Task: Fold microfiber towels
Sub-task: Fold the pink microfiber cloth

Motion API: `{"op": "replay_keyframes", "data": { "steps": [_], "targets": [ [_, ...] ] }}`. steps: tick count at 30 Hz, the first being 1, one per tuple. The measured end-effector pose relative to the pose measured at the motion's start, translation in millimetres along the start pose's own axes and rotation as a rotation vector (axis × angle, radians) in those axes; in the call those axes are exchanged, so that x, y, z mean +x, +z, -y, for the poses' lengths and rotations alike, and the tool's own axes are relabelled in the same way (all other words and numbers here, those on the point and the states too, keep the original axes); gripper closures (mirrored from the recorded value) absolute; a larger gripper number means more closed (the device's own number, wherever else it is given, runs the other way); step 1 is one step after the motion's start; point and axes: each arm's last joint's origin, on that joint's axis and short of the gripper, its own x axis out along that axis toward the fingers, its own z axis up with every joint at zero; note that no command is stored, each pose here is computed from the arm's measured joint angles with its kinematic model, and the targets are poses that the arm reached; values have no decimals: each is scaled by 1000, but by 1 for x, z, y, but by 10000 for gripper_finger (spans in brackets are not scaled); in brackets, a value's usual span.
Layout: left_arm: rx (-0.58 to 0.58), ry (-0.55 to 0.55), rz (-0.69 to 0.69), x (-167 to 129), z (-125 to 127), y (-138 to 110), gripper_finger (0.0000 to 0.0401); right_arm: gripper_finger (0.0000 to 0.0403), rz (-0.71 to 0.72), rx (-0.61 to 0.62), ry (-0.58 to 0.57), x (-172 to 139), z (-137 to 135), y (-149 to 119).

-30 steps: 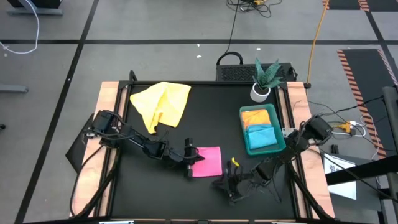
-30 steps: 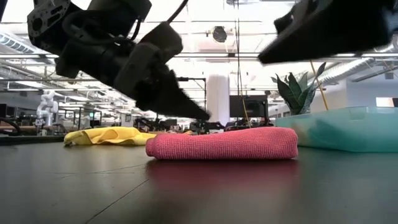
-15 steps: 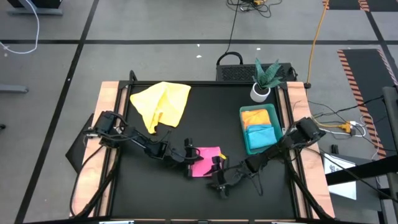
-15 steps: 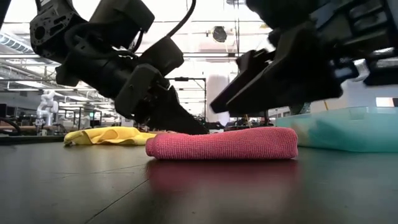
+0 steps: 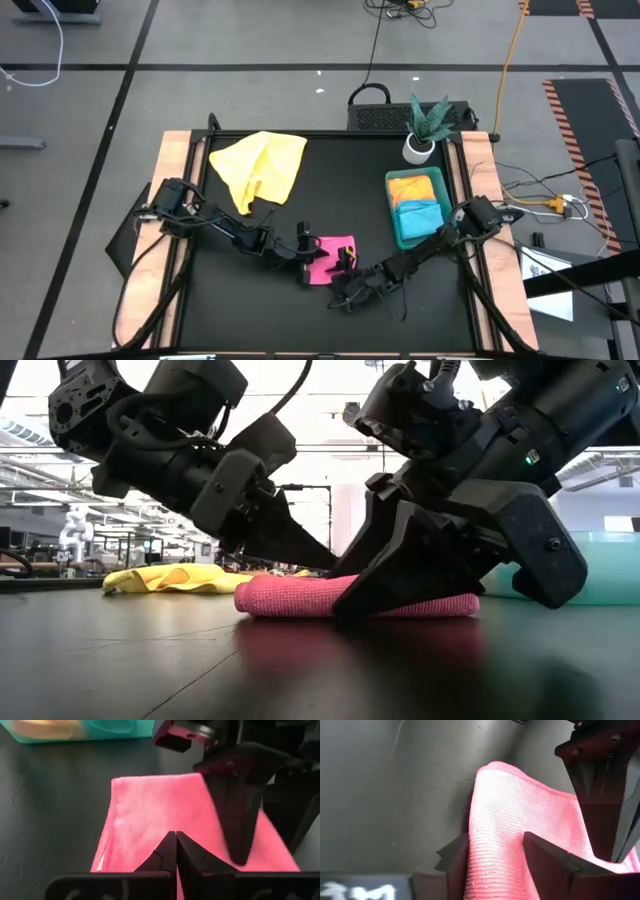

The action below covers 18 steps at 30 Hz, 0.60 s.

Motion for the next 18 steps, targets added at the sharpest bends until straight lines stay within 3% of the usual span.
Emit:
{"op": "replay_keyframes", "data": {
  "steps": [5, 9, 18],
  "targets": [
    [15, 27, -89, 1, -7, -8, 386, 315, 2, 23, 48, -1, -4, 0],
    [3, -4, -85, 1, -7, -7, 392, 385, 12, 60, 226, -2, -9, 3],
    [3, -81, -114, -2, 6, -10, 387, 379, 32, 298, 314, -19, 2, 22]
  ]
}}
